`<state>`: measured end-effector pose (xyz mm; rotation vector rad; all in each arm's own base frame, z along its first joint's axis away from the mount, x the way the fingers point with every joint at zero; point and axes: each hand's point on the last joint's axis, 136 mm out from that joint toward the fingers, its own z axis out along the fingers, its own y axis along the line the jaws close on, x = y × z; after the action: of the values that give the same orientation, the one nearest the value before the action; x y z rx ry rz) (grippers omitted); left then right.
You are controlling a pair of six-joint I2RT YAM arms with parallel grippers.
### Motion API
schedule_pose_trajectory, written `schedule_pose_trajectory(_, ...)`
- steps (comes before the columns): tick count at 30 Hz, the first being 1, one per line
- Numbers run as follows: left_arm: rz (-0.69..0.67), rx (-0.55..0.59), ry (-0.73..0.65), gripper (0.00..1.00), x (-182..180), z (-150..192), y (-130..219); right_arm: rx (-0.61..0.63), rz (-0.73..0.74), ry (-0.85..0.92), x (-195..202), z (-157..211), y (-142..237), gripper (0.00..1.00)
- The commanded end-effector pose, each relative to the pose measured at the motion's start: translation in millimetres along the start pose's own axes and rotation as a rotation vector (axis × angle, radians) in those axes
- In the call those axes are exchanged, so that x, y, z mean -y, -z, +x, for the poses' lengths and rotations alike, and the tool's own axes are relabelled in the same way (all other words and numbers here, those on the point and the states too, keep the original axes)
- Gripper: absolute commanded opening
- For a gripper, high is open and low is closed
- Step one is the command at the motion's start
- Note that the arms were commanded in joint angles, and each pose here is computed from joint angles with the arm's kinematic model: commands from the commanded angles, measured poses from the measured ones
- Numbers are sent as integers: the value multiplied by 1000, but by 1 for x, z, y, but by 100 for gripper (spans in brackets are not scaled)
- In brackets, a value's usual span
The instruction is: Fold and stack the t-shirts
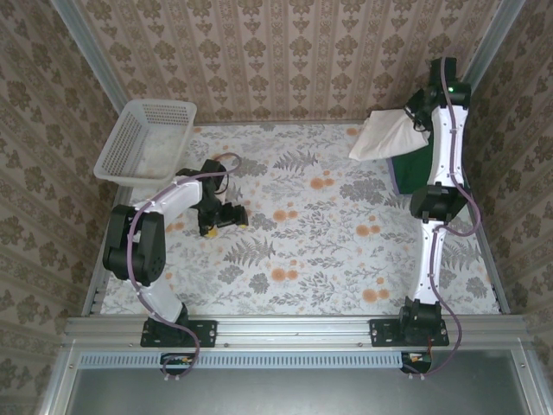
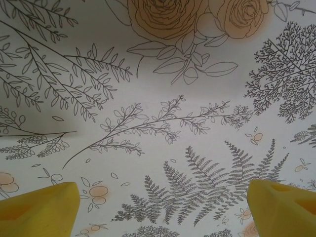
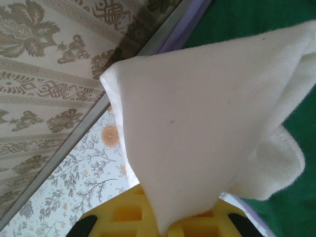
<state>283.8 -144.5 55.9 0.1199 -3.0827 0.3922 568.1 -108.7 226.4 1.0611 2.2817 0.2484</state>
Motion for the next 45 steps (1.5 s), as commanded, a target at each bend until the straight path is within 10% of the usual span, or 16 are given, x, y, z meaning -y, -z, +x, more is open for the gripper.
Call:
schedule_pose_trajectory(1, -15, -7, -23, 89, 0, -1, 6, 119, -53, 42, -6, -29, 59, 0)
schedule_pose_trajectory(22, -13, -25, -23, 90, 1, 4, 3, 301, 294, 223, 39, -52, 75, 10)
schedule_pose_trajectory(29, -22, -32, -47, 91, 5, 6, 3, 437, 472, 385, 32, -67, 74, 72)
schedule_pose_trajectory(30, -22, -31, -54, 91, 6, 6, 3, 442, 481, 401, 31, -68, 74, 98)
schedule_pose_trajectory(45, -22, 62, -103, 100, 19, -5, 36, 448, 169, 411, -32, -33, 168, 99)
